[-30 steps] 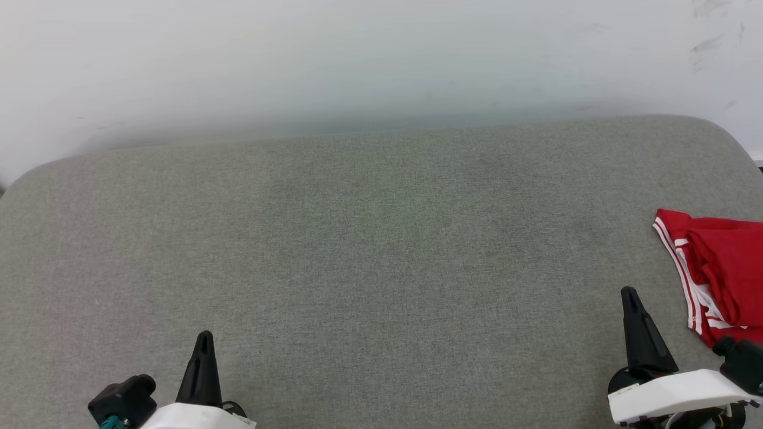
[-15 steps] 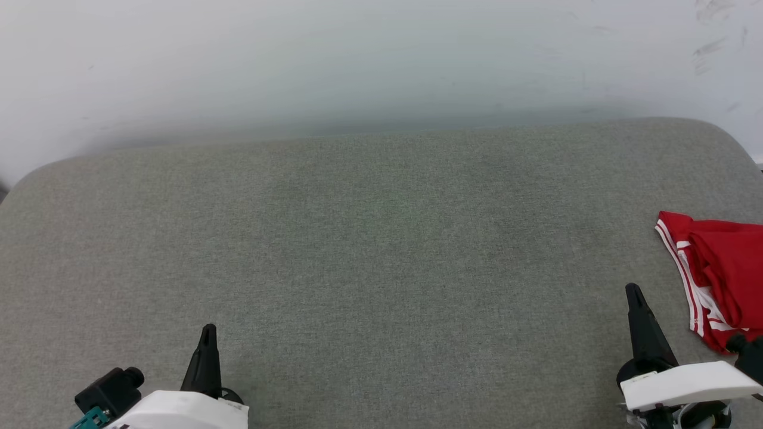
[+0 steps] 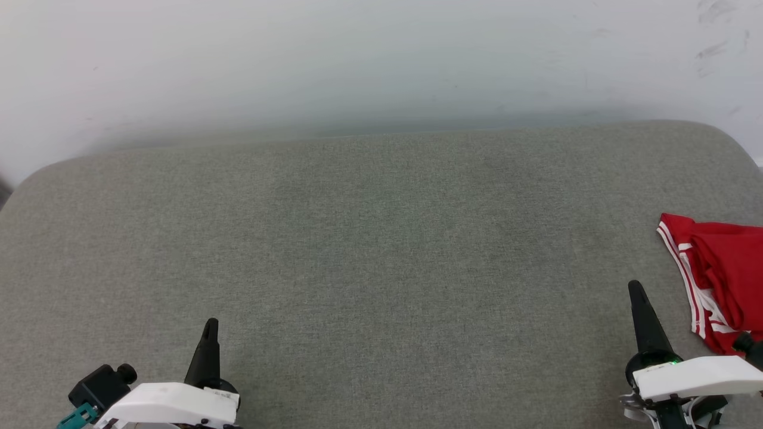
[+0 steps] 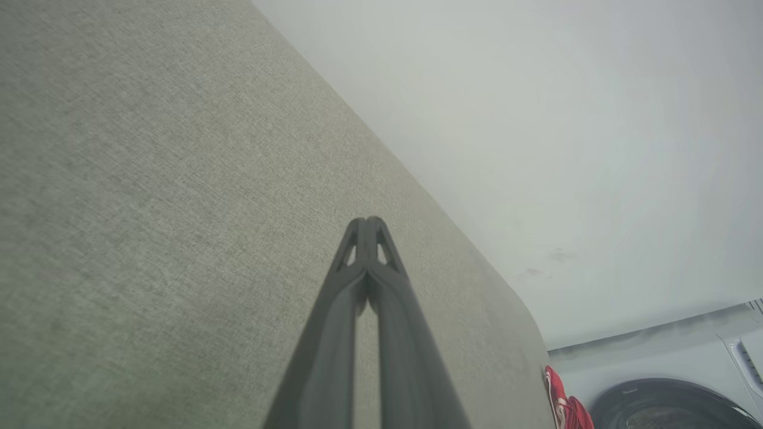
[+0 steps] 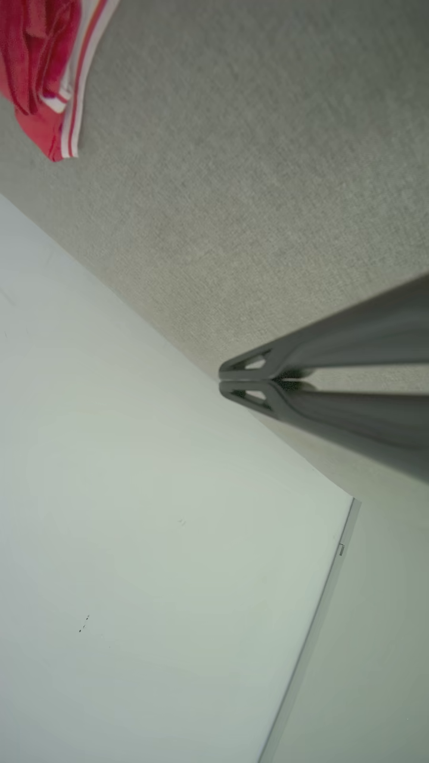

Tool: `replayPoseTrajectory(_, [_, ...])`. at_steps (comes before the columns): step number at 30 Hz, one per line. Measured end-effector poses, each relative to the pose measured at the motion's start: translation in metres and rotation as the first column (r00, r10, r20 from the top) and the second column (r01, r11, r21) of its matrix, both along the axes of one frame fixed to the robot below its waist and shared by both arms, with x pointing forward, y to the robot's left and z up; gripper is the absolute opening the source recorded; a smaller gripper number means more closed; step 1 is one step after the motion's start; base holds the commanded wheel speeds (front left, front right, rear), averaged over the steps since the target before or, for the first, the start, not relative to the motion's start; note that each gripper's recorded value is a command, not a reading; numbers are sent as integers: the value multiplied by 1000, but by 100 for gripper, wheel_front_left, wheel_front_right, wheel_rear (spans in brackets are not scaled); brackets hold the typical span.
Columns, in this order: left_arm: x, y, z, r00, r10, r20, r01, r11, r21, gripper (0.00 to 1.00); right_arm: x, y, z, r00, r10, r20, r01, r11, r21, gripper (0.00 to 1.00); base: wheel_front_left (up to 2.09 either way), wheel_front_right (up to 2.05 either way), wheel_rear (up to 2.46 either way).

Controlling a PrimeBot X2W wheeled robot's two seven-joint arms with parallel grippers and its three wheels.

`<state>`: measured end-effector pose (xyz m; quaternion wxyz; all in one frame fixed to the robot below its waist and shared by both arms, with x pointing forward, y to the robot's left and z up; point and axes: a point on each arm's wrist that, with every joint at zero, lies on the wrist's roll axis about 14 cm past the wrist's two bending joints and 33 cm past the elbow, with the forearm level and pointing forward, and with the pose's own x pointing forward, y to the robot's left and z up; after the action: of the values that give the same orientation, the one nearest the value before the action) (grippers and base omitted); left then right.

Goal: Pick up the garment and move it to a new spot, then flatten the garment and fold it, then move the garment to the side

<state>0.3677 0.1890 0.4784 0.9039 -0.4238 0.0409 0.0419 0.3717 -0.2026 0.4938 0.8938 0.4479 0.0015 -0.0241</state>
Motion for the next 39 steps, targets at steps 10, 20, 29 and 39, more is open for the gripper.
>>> replayPoseTrajectory(10, [4, 1, 2, 1000, 2, 6, -1, 992, -123, 0, 3, -1, 1, 1000, -2, -1, 2, 994, 111, 0, 0, 0, 0])
replayPoseTrajectory(20, [7, 2, 4, 1000, 5, 14, -1, 972, -234, 0, 5, -1, 0, 1000, -1, -5, 2, 977, 211, 0, 0, 0, 0])
replayPoseTrajectory(29, [10, 3, 7, 1000, 9, 22, -1, 947, -322, 0, 7, -1, 2, 1000, 3, -2, -2, 956, 293, 0, 0, 0, 0])
replayPoseTrajectory(39, [13, 5, 11, 999, 12, 38, 5, 912, -410, 0, 9, -1, 3, 1000, 6, 2, -7, 927, 376, 0, 0, 0, 0])
